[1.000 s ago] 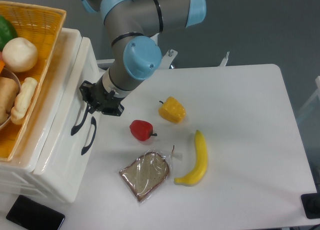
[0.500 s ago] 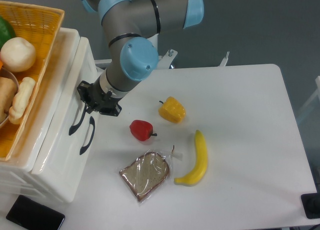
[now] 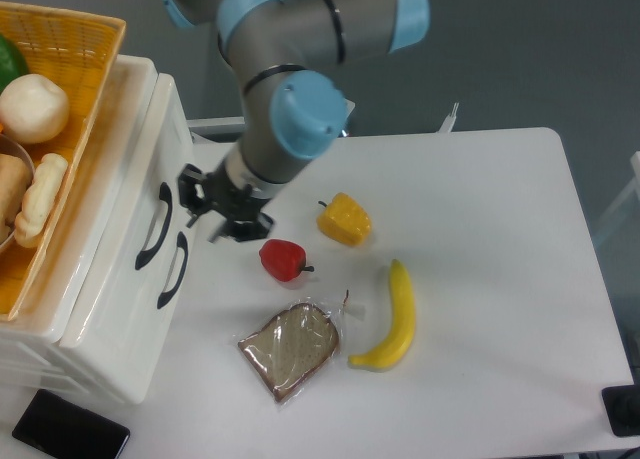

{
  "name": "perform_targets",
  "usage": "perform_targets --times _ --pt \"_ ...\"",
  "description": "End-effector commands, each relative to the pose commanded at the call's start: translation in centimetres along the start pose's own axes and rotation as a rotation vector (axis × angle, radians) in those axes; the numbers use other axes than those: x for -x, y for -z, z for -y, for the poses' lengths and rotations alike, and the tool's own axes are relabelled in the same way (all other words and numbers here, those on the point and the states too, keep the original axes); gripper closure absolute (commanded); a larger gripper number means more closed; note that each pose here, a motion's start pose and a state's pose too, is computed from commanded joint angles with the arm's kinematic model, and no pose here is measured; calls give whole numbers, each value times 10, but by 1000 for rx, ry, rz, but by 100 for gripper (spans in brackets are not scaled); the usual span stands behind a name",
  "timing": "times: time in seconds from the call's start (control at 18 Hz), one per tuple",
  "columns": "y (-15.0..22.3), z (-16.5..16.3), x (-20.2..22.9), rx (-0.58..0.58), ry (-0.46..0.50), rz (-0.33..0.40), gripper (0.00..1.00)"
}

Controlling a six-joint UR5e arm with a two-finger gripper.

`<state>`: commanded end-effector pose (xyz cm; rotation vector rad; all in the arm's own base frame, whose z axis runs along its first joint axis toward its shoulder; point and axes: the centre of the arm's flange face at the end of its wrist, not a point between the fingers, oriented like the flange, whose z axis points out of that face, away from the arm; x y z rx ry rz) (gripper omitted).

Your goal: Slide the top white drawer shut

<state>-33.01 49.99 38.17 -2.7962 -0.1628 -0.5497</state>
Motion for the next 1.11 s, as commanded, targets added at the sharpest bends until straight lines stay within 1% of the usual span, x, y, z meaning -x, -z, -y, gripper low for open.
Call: perform_targets --times 0.11,0.22,0.33,0.44,0.56,0.61,0.72,0.78,0.83,0.94,1.06,1.11 --pt "10 -3 29 -41 -5 60 0" --pt "17 -8 62 -35 -24 164 0" --pt "18 -15 95 30 -40 249 0" --pt "12 -21 120 98 -86 283 0" --pt "8 -31 145 160 -157 299 0" --pt "7 -36 158 195 -214 304 0" --pt "8 -50 186 275 -367 301 0" --pt "11 -57 194 302 -436 294 0" --pt "17 -65 202 308 -482 290 0" --pt "21 -75 212 318 -528 280 0" --pt "12 -77 221 327 -540 264 0" --pt "12 -76 222 326 -541 270 0"
